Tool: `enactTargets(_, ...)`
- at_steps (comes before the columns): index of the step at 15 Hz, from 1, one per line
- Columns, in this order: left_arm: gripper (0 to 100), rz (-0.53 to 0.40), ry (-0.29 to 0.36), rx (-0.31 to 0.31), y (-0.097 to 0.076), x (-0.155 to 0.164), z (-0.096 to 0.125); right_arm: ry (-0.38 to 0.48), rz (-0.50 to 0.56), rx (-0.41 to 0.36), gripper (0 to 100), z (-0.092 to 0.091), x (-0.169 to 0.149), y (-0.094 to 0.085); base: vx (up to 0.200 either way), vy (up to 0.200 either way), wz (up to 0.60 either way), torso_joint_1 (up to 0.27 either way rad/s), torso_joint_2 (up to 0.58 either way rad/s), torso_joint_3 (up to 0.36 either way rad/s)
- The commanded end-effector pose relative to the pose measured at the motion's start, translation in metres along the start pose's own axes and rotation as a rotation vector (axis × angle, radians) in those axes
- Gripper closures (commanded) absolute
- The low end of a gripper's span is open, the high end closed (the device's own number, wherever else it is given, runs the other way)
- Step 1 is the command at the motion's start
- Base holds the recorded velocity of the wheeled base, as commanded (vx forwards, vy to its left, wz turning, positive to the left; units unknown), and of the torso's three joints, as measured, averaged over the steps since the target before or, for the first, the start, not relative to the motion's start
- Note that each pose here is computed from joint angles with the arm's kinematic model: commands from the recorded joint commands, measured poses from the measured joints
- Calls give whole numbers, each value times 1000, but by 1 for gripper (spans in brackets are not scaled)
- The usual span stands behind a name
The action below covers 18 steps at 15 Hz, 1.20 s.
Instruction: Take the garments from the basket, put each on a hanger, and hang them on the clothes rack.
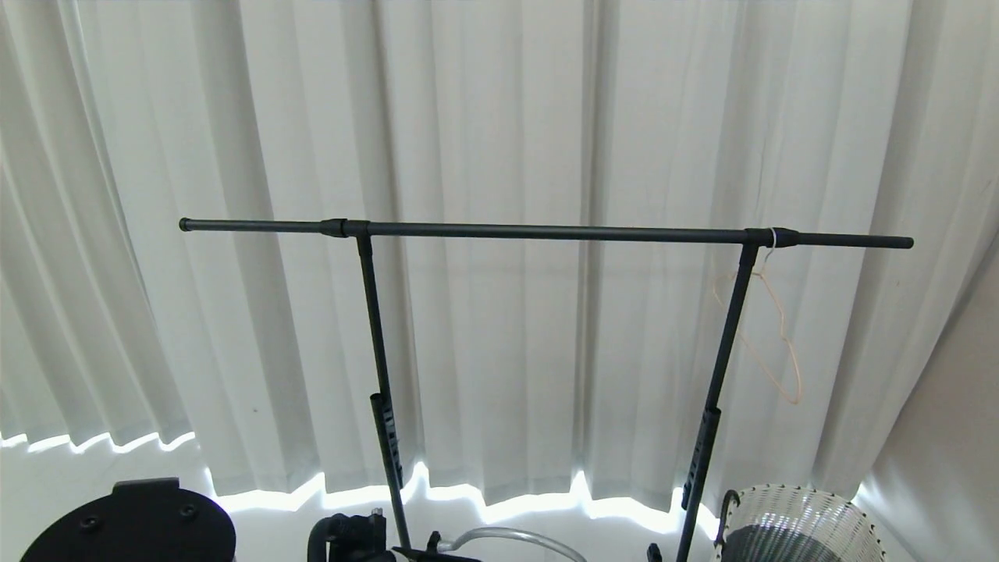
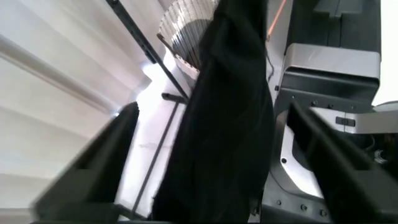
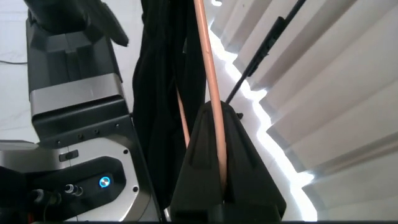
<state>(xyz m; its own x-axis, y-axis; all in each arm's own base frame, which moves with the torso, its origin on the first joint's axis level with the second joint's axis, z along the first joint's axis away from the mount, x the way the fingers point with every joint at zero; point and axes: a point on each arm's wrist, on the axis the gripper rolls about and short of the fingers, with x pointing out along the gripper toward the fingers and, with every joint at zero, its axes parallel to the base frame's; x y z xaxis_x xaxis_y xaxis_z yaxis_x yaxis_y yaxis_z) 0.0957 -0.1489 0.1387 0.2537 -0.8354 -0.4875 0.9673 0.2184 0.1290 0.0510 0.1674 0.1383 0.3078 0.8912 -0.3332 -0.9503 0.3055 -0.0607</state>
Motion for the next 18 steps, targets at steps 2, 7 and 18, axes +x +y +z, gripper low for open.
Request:
enactTargets(2,100,-4,16,-5,0,3,-2,-4,0,0,100,1,0,0,0,0,0,0,0,0)
enactTargets(7,100,7,30,-19,1,2,-7,-17,-8,4,0,2,-2,-1,0,0,0,0,0,0)
enactTargets(18,100,327,81,-63,16,-19,-18,68,-147,67,0,-15,1,-9,0,0,0,0,0,0)
